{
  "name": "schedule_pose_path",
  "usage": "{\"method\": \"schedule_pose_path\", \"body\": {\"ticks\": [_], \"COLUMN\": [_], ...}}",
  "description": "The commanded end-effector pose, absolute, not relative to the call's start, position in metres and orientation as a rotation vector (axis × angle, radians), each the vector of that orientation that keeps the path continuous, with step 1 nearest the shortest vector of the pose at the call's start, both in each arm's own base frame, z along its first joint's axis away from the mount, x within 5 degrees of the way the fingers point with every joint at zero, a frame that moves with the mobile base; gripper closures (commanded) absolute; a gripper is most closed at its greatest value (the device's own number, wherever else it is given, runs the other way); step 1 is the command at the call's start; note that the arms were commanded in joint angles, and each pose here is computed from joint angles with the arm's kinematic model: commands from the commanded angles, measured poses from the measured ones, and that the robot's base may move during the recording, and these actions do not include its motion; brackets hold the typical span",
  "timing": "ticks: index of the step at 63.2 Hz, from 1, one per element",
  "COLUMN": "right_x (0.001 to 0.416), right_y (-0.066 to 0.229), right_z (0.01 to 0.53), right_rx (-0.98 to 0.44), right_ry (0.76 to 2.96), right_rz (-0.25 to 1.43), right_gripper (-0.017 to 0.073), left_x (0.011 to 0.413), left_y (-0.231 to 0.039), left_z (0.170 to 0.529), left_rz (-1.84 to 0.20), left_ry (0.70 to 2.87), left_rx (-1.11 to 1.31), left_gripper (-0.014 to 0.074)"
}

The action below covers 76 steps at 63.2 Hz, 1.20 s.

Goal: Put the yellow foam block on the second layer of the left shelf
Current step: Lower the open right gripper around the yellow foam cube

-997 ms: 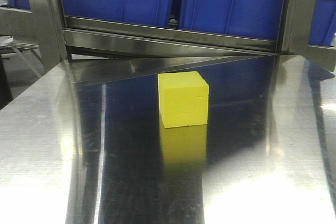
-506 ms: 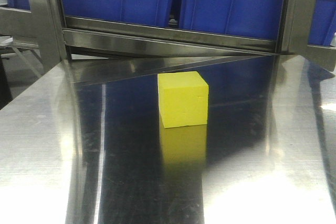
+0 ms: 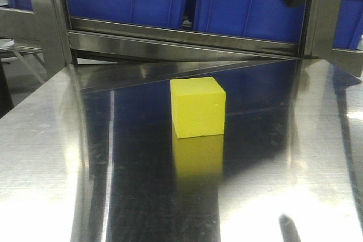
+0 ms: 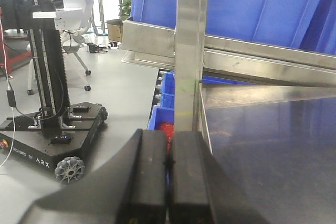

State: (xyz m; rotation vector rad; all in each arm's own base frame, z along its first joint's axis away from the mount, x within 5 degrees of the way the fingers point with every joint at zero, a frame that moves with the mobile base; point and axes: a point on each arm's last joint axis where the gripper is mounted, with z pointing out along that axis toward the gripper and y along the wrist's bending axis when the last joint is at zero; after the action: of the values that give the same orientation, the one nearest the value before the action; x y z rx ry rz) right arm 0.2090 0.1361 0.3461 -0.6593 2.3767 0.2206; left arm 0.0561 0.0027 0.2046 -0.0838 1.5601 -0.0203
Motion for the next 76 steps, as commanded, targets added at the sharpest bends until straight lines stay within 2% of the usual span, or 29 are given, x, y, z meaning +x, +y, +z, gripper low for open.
{"method": "schedule_pose_path", "body": {"ticks": [1, 13, 23, 34, 49, 76], "right_x": [0.22, 0.244, 0.262, 0.273, 0.282, 0.299], "right_y": [0.155, 0.194, 0.219, 0.24, 0.252, 0.249], "right_z": [0.364, 0.363, 0.351, 0.337, 0.316, 0.307], "right_rx": [-0.634, -0.413, -0.316, -0.332, -0.353, -0.317], "right_ry": [2.339, 2.503, 2.532, 2.555, 2.579, 2.557], "right_rz": [0.273, 0.331, 0.263, 0.237, 0.221, 0.229], "right_gripper": [-0.0069, -0.0069, -0.0069, -0.0069, -0.0069, -0.0069], "left_x": [0.058, 0.058, 0.058, 0.058, 0.058, 0.058], "left_y": [0.002, 0.002, 0.002, 0.002, 0.002, 0.002], "left_z": [0.203, 0.203, 0.203, 0.203, 0.203, 0.203], "left_rz": [-0.035, -0.034, -0.034, -0.034, -0.034, -0.034], "left_ry": [1.507, 1.513, 1.513, 1.513, 1.513, 1.513], "left_rx": [-0.076, -0.077, -0.077, -0.077, -0.077, -0.077], "left_gripper": [0.0457, 0.0457, 0.0457, 0.0457, 0.0457, 0.0457]}}
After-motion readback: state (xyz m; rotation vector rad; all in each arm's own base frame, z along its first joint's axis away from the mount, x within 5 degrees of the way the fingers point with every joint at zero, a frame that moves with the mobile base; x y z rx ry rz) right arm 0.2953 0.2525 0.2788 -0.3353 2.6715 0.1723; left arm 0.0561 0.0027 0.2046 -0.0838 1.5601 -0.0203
